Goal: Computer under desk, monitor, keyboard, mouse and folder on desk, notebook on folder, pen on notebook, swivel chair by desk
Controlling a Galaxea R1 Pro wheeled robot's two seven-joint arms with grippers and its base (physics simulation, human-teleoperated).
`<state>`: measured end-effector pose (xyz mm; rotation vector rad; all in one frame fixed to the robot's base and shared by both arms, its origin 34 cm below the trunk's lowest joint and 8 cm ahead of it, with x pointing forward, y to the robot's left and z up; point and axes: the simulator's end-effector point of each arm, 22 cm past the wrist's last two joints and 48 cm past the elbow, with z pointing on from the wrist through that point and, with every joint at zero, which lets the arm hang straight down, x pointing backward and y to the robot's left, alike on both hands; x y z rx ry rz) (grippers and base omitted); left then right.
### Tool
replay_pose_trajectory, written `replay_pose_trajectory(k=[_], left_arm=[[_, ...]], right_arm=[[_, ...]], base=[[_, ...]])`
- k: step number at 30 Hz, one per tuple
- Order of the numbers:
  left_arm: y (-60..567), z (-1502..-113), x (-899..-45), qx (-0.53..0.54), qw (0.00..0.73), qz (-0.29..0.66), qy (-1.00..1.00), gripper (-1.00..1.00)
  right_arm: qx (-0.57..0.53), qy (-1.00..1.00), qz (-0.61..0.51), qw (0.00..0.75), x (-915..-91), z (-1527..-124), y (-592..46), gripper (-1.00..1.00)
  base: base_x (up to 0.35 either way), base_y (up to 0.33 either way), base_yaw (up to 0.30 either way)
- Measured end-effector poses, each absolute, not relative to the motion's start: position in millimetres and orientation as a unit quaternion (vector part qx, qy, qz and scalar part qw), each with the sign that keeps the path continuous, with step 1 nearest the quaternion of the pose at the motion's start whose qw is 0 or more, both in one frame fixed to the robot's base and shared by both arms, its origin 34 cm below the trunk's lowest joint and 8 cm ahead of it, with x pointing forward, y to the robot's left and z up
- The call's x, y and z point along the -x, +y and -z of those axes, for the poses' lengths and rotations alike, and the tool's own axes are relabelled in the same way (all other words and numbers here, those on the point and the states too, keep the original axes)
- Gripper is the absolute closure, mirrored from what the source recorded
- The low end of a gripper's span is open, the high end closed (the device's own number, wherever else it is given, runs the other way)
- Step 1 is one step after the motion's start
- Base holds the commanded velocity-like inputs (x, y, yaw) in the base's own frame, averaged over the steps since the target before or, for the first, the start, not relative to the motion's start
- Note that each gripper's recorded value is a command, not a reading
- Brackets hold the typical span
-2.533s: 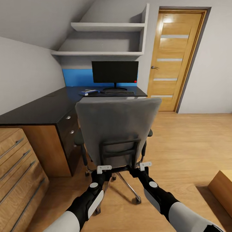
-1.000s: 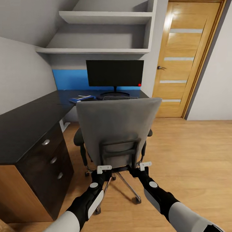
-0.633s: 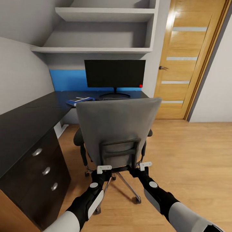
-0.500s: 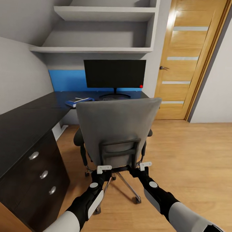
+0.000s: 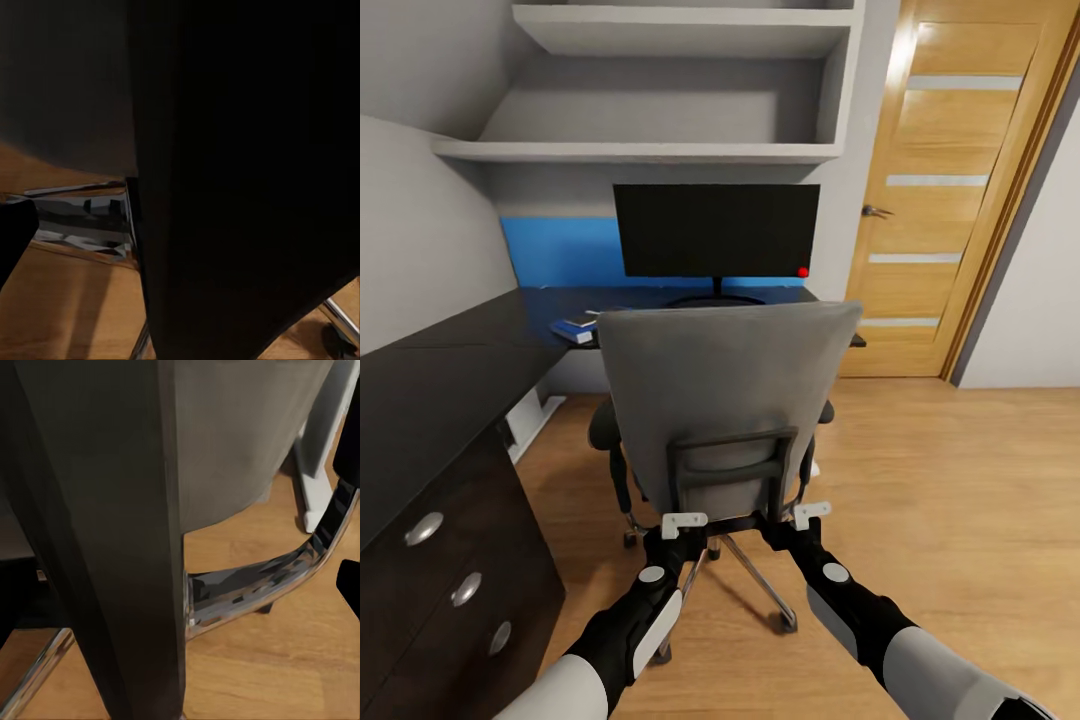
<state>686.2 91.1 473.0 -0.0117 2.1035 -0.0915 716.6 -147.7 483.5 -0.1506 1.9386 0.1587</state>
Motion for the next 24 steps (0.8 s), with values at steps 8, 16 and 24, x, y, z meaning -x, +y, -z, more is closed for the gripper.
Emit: replay_pose_trajectory(k=[8, 16, 24], left_arm=[[90.8, -473.6, -686.5, 0.004, 0.496, 0.038, 0.868, -1.0], [91.1, -473.3, -686.4, 0.004, 0.496, 0.038, 0.868, -1.0], [90.7, -473.4, -686.7, 0.003, 0.496, 0.038, 0.867, -1.0]], right_arm=[[0.064, 0.823, -0.067, 0.561, -716.3, -483.3, -147.6, -1.0], [0.064, 0.823, -0.067, 0.56, -716.2, -482.9, -147.8, -1.0], [0.065, 0.827, -0.063, 0.555, -714.0, -477.2, -150.1, -1.0]], base=[[0.145, 0.0, 0.0], [0.179, 0.0, 0.0], [0.103, 0.0, 0.0]])
